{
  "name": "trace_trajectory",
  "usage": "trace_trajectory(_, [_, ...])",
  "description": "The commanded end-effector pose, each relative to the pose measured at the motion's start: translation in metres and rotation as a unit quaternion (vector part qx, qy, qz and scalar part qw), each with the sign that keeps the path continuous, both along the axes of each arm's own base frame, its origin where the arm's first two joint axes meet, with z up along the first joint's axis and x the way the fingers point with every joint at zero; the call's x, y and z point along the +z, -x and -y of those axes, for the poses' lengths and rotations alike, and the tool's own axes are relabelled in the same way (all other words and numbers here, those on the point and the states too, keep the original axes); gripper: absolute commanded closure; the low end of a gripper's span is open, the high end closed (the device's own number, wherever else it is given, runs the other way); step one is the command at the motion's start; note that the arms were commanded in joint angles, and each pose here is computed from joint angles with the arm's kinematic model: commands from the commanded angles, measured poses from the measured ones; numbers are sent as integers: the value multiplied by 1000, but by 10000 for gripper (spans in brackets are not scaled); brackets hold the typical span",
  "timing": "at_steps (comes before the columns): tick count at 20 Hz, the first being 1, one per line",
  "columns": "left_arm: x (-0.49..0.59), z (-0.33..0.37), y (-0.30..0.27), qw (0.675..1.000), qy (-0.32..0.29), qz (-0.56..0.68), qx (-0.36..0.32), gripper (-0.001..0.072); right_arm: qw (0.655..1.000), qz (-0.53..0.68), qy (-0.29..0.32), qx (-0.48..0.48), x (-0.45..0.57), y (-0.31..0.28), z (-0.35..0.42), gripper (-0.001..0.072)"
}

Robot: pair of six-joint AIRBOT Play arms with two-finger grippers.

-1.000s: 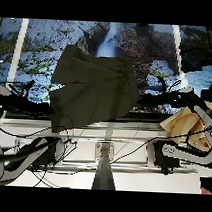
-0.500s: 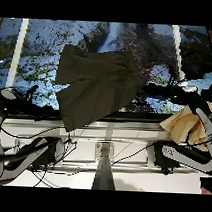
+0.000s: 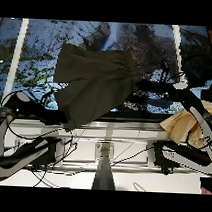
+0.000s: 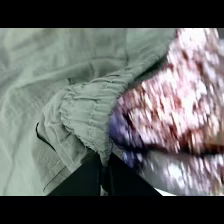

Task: Fold the clothes and pants, and hang the long-sleeved shirts on hangers.

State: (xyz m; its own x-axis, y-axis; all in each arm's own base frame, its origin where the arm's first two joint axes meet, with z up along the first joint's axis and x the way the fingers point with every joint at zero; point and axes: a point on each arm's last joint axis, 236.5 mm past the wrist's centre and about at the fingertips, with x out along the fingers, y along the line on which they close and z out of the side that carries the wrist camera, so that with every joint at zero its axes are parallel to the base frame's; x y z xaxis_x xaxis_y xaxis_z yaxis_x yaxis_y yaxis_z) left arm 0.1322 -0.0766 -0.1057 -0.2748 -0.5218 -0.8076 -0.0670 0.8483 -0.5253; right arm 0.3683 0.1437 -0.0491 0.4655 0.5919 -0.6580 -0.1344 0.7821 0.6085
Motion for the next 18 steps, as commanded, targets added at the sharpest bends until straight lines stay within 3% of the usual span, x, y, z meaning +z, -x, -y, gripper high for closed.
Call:
trace_trajectory(1, [-16,6,0,1000,-9,-6,-22,88,1000,20,-2,10,16,-10,-6,688])
trace_trajectory(3, [-21,6,-4,1000,-11,-3,-14,123,999,29,-4,18,25,-14,-9,687])
trace_trajectory(5, [-25,10,-18,1000,-4,24,-2,231,999,38,-3,26,33,-18,-10,688])
trace_trajectory(9, [-10,40,-54,992,69,101,24,637,997,44,3,56,41,-16,-15,687])
trace_trajectory(10, [0,50,-64,987,98,122,26,697,997,44,3,68,44,-14,-17,688])
trace_trajectory(14, [82,84,-109,938,241,247,-33,699,987,78,40,134,76,-13,-19,688])
trace_trajectory(18, [190,68,-172,889,253,377,-57,700,965,203,73,147,182,-28,-18,687])
